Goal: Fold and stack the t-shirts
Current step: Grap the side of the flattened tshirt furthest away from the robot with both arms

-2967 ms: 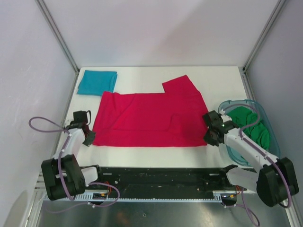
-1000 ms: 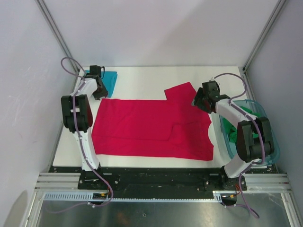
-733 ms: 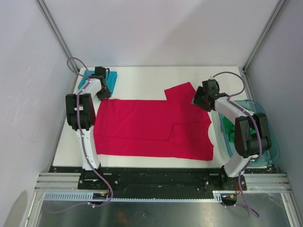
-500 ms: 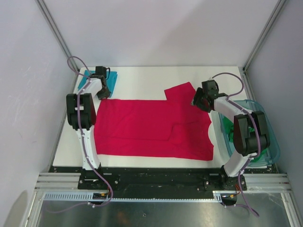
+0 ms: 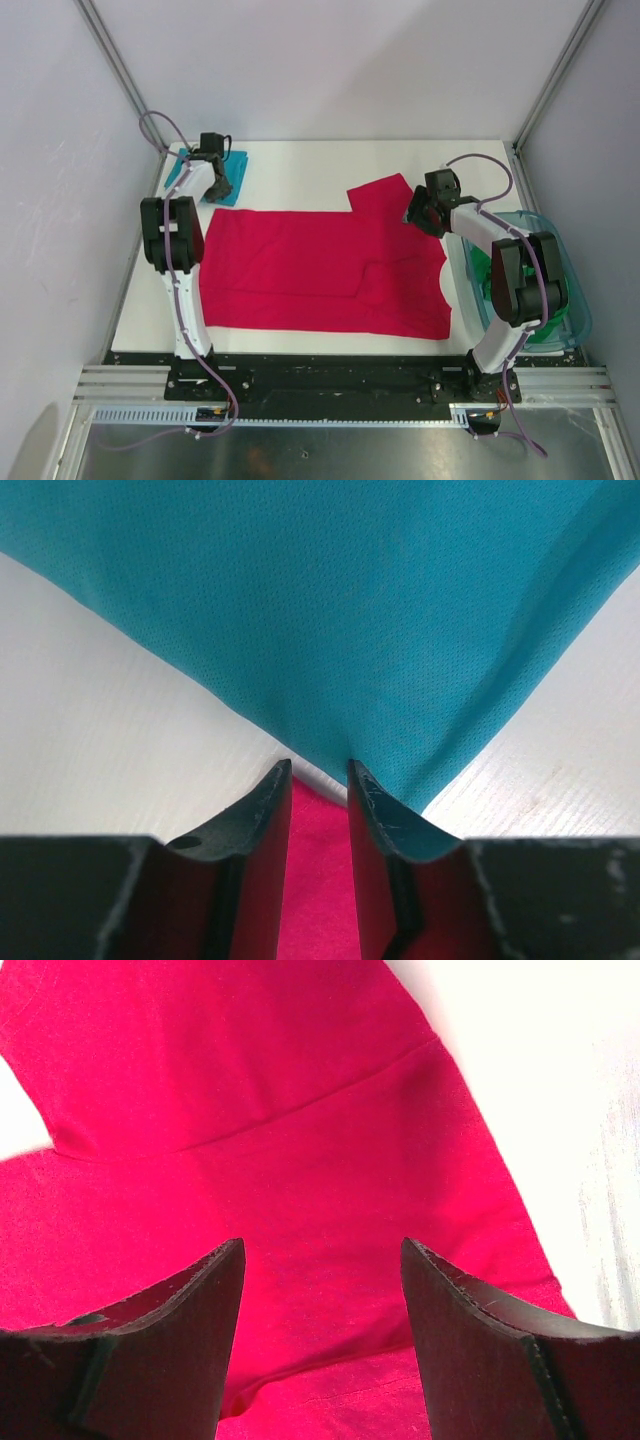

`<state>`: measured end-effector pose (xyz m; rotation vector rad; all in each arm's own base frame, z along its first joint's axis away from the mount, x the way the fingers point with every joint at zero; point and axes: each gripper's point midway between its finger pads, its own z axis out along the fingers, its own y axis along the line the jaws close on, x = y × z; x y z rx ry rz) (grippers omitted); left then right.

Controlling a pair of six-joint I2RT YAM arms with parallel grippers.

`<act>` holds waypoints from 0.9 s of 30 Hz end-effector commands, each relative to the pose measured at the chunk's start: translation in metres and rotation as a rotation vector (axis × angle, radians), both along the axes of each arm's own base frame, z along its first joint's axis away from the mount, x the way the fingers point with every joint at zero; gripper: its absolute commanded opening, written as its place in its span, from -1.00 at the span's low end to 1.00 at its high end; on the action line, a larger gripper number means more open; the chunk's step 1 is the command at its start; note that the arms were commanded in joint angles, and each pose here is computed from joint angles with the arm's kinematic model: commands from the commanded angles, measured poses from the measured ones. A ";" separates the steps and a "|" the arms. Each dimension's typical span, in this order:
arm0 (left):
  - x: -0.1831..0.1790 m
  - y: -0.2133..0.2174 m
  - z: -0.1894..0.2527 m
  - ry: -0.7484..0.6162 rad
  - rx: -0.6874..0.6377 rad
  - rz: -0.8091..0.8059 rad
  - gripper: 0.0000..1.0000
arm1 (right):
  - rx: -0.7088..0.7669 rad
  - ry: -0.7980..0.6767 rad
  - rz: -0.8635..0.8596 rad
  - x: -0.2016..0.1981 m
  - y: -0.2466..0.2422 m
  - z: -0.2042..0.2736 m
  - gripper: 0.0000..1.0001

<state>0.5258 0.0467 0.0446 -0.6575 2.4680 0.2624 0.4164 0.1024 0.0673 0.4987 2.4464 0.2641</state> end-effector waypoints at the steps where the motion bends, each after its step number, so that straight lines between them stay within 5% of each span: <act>1: 0.003 0.002 -0.001 -0.009 0.000 0.015 -0.34 | 0.000 -0.046 0.009 0.015 0.001 0.013 0.35; 27: -0.013 0.000 -0.014 0.038 -0.011 0.003 -0.36 | 0.000 -0.017 0.007 0.014 -0.001 0.002 0.34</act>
